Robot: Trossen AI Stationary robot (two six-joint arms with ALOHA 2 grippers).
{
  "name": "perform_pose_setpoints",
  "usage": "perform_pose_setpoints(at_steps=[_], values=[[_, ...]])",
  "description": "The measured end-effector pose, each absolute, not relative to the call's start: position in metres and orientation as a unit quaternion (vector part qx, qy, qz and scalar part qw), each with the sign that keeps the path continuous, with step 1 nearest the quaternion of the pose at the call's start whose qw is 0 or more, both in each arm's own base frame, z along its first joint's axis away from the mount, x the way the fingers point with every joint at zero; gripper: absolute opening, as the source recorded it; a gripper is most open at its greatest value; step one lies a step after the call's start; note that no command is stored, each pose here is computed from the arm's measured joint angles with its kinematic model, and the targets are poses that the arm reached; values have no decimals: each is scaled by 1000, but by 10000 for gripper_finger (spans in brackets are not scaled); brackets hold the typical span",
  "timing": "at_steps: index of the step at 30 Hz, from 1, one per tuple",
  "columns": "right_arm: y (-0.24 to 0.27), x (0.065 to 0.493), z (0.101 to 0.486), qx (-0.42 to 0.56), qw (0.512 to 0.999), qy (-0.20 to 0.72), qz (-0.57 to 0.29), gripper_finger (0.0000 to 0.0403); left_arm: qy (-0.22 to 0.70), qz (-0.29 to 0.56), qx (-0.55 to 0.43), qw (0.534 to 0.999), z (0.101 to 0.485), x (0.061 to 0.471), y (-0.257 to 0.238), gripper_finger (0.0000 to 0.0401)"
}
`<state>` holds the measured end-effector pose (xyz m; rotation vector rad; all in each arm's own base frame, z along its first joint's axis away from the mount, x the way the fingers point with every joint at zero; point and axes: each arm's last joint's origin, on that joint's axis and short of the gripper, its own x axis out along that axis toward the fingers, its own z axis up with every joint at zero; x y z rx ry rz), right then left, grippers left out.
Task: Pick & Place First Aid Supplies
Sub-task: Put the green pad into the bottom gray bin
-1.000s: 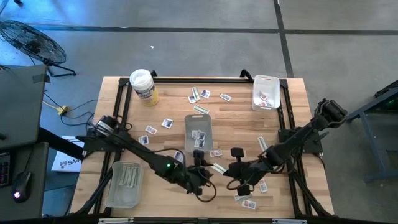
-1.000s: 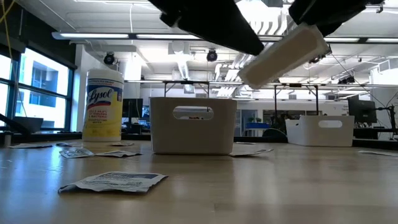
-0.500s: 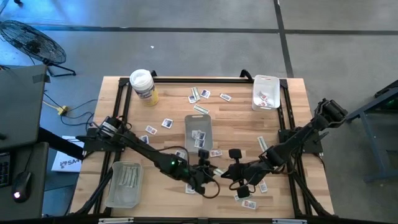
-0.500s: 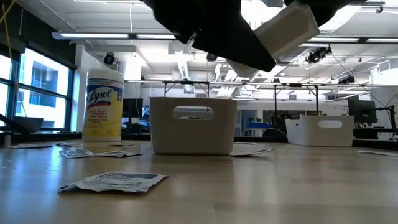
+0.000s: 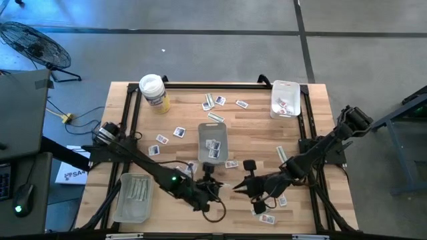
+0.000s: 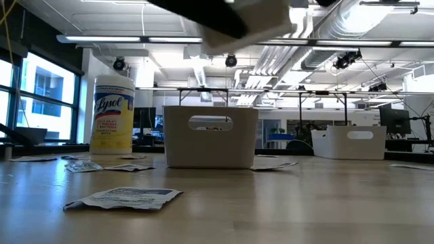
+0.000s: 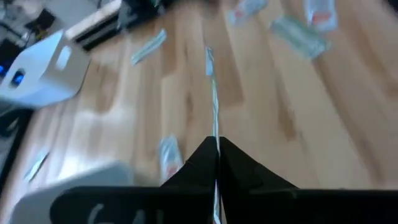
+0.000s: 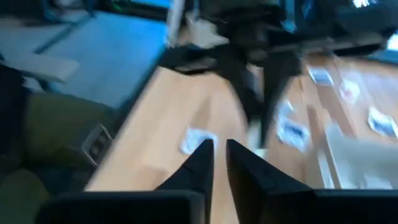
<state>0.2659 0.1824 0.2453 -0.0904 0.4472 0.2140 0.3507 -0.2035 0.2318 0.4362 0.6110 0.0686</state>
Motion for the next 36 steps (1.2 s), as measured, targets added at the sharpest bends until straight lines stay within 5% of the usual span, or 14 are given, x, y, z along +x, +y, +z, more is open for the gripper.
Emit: perform_pose_setpoints(at_steps=[6,11,15,20,24,31,36], values=[[191,263,253,-60,974,181,121,94,363,53,164,916,263,289,-210,2],[188,264,249,-46,975,197,96,127,446,46,-11,894,292,225,-212,1],[182,266,246,-43,975,203,83,135,544,89,-157,820,301,179,-213,1],[176,270,245,-40,975,206,70,130,649,200,-229,698,296,138,-218,1],[172,272,245,-41,975,207,65,129,670,308,-260,623,293,120,-217,0],[172,273,245,-41,975,209,64,129,644,331,-256,641,289,120,-213,0],[172,272,245,-41,975,211,64,130,694,353,-262,570,253,124,-206,0]])
